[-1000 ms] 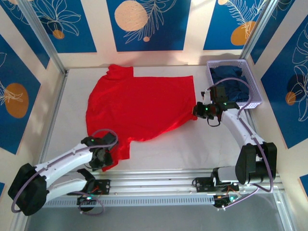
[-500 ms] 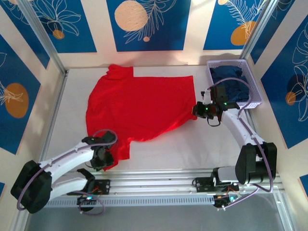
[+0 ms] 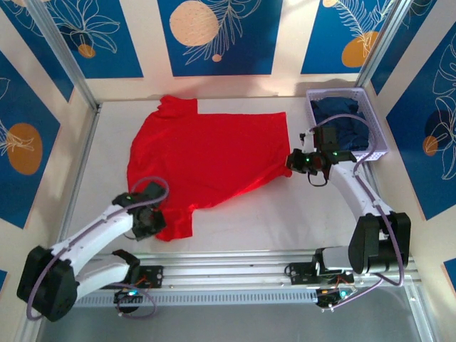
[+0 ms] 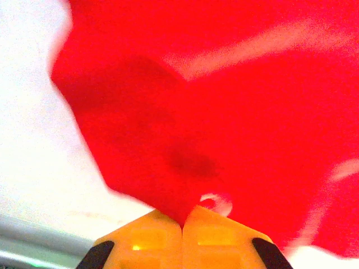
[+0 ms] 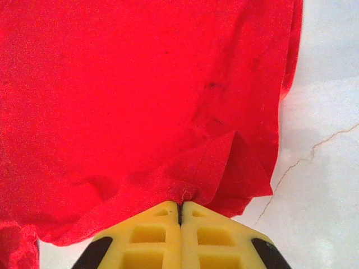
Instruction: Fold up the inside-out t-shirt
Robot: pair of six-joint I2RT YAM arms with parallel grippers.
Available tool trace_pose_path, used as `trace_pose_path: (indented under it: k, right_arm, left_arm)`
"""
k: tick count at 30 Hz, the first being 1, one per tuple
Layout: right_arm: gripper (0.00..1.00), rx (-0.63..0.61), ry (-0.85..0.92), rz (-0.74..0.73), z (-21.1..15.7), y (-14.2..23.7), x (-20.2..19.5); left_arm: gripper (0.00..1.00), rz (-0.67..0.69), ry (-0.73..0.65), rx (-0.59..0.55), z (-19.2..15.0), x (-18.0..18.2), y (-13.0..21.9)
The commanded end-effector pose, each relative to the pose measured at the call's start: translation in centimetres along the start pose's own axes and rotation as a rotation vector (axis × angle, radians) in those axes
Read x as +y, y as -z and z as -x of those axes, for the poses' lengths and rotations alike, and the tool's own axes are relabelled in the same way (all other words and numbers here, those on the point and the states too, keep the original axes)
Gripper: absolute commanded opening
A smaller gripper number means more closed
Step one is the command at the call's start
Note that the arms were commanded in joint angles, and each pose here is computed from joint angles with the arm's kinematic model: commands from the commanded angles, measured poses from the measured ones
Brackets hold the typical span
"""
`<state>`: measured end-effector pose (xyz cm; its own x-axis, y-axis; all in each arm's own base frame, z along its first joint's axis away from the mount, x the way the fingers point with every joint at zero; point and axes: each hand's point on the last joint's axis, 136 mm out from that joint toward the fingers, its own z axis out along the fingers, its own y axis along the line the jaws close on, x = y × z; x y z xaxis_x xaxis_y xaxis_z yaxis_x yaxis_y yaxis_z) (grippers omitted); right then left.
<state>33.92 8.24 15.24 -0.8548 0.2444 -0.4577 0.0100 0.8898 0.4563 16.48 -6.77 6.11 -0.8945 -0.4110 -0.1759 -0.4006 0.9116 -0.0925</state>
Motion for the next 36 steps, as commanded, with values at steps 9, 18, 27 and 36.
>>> trace_pose_path:
  k: [9, 18, 27, 36]
  right_arm:
    - [0.0, -0.566, 0.185, 0.036, 16.3, 16.7, 7.8]
    - [0.0, -0.895, 0.374, 0.07, 15.3, 33.5, 14.3]
    - [0.0, -1.095, 0.461, 0.132, 10.3, 44.6, 18.0]
    - [0.0, -1.088, 0.463, 0.051, 12.0, 43.6, 17.0]
  left_arm:
    - [0.0, -0.415, 0.068, -1.172, 18.6, -3.4, 36.9]
    - [0.0, -0.387, -0.014, -1.511, 16.1, 1.5, 56.5]
    - [0.0, -0.405, -0.105, -1.635, 14.6, 2.1, 61.8]
    - [0.0, -0.267, -0.183, -1.556, 19.7, -2.3, 58.5]
